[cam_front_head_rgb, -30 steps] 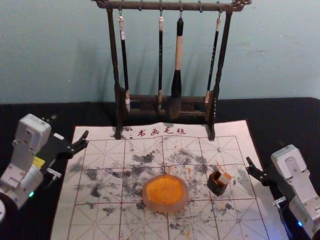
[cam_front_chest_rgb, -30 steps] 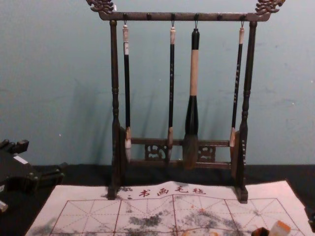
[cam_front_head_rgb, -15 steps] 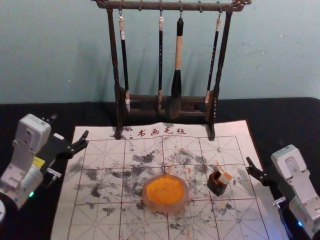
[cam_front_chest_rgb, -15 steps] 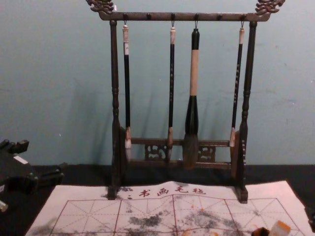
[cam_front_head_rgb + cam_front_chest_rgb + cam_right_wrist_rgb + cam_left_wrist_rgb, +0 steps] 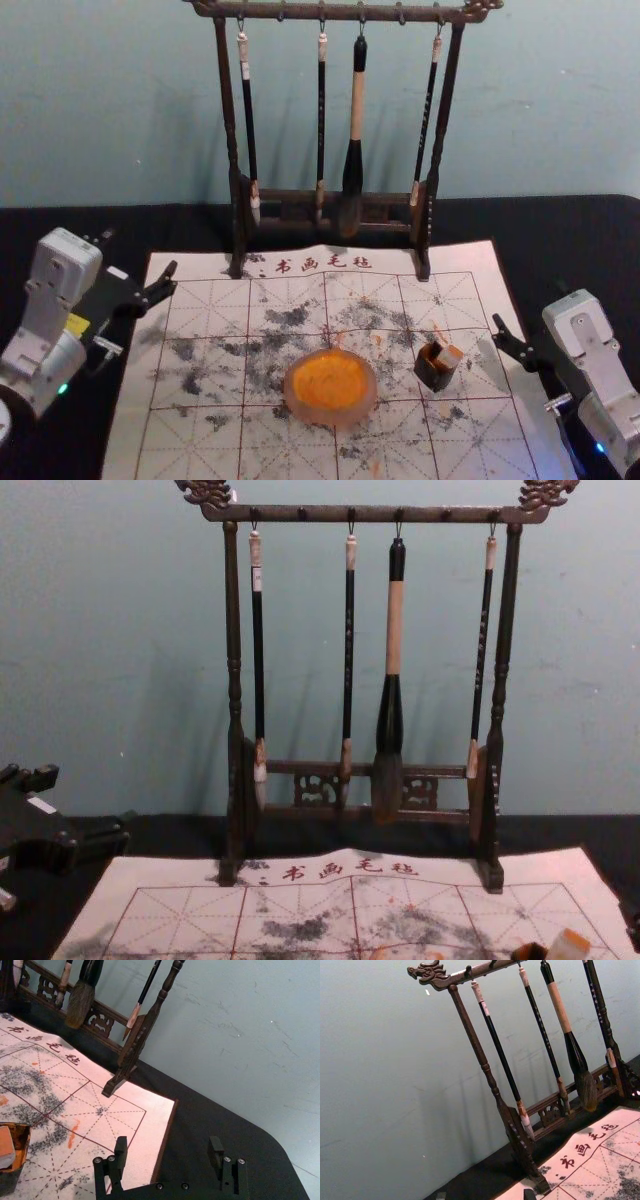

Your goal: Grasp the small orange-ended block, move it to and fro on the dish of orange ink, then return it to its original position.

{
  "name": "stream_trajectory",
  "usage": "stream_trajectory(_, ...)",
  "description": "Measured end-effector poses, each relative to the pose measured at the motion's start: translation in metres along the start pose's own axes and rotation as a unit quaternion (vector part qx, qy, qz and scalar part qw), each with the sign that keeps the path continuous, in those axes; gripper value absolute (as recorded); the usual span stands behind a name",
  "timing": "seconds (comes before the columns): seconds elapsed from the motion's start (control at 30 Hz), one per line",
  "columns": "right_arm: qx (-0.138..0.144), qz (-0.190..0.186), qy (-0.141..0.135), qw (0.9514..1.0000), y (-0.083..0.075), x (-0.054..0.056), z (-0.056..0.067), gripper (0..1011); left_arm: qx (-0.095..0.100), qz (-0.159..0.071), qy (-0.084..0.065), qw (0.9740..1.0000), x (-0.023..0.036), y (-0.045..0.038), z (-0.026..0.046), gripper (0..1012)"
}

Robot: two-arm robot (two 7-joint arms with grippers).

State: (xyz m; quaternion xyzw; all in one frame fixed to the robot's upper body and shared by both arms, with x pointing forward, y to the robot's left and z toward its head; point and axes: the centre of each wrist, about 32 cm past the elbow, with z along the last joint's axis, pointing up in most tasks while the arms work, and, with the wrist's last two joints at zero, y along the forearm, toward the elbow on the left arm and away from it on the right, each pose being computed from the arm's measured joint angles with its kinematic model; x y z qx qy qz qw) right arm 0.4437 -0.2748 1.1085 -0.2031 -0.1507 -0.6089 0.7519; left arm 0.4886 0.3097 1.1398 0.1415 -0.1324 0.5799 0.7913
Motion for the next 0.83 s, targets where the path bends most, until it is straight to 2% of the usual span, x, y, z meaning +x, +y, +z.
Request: stream_trajectory(0.83, 0.0, 0.0, 0.0, 1.0, 0.0, 0.0, 0.0, 1000, 0.0, 0.0, 0.0, 1.0, 0.0, 0.0, 0.0, 1001)
